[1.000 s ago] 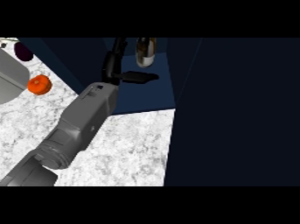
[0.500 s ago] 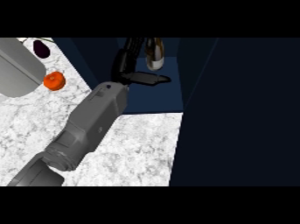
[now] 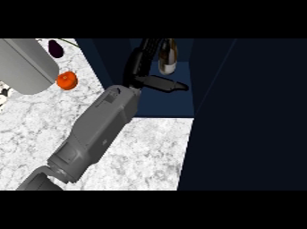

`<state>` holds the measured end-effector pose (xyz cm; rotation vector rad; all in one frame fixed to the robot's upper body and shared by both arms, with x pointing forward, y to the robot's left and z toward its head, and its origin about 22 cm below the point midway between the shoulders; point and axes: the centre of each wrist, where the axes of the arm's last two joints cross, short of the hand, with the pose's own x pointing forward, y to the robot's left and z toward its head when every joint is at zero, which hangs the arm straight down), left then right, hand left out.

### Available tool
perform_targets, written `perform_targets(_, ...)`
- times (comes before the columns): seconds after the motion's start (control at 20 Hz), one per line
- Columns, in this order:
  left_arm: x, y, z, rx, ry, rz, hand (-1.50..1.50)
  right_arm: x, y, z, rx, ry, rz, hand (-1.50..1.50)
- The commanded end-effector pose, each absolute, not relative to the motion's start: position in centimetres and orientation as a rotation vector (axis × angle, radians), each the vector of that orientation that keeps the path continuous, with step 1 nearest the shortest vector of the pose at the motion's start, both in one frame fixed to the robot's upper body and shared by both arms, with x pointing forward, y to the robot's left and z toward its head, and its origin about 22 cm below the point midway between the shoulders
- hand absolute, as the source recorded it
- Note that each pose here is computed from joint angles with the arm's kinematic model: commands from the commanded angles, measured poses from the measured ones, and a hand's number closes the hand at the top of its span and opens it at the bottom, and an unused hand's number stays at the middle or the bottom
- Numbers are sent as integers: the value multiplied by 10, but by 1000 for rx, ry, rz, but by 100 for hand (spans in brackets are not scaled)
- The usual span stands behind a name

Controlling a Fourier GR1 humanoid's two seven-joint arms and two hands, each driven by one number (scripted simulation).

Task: Pick up the wine, place it into the cabinet and close the cabinet

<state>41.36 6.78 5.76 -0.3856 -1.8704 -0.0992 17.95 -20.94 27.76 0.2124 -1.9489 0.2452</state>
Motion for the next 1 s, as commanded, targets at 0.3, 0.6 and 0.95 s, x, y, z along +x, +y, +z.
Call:
perform_targets(0.3, 348, 19, 97, -468, -1844, -91, -150, 159, -201, 288, 235, -1978, 246, -150)
perform_targets(0.6, 286, 14, 89, -495, -1865, -26, -150, 168, -200, 296, 226, -1994, 275, -150)
perform_targets(0.95, 229, 18, 65, -483, -1841, 104, -150, 160, -203, 294, 209, -1984, 299, -150)
